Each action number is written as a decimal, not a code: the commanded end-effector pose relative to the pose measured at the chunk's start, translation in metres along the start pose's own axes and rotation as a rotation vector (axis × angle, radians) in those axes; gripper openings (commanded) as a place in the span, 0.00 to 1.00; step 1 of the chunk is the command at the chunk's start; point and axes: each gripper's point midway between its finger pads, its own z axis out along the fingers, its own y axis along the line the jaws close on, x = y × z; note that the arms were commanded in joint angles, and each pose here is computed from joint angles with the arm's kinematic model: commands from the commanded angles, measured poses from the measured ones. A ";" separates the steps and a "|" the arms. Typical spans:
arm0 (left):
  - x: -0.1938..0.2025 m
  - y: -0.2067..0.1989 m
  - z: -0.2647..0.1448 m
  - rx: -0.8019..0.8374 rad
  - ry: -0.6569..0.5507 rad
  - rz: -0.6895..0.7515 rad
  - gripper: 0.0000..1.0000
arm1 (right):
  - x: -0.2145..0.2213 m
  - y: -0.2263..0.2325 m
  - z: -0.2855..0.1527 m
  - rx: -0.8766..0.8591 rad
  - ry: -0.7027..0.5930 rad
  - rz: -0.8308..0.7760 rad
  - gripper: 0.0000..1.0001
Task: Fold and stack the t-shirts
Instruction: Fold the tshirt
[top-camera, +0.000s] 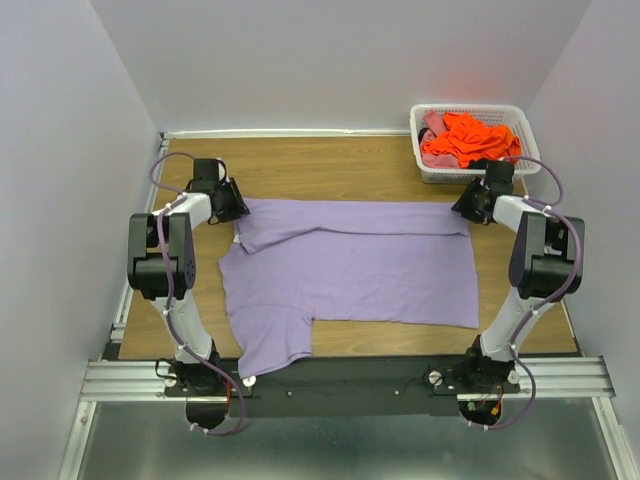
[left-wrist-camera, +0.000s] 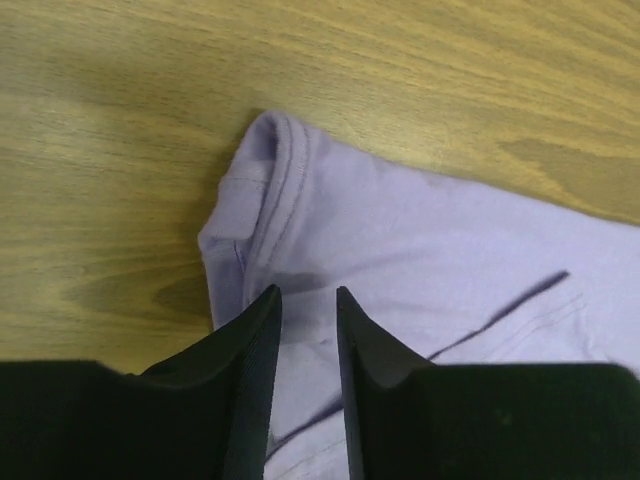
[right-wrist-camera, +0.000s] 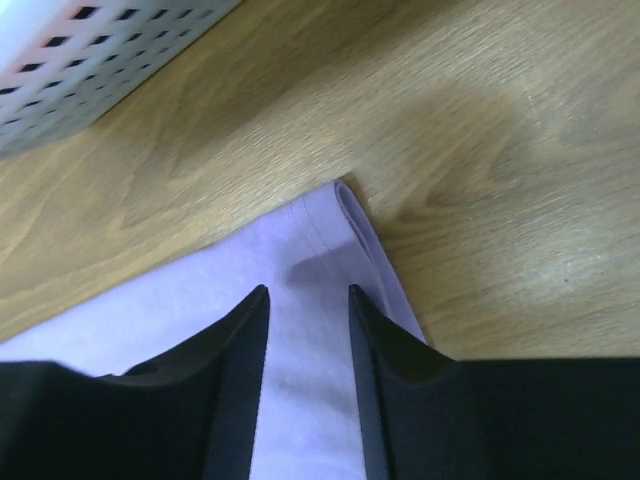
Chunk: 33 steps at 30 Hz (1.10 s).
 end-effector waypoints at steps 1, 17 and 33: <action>-0.019 -0.022 -0.038 0.061 -0.074 0.053 0.46 | -0.011 0.020 -0.034 -0.111 -0.022 -0.029 0.47; 0.027 -0.113 -0.034 0.276 -0.029 0.382 0.93 | 0.077 0.102 -0.141 -0.537 0.097 -0.161 0.79; 0.077 -0.126 -0.006 0.381 0.183 0.392 0.89 | 0.082 0.098 -0.159 -0.545 0.080 -0.187 0.80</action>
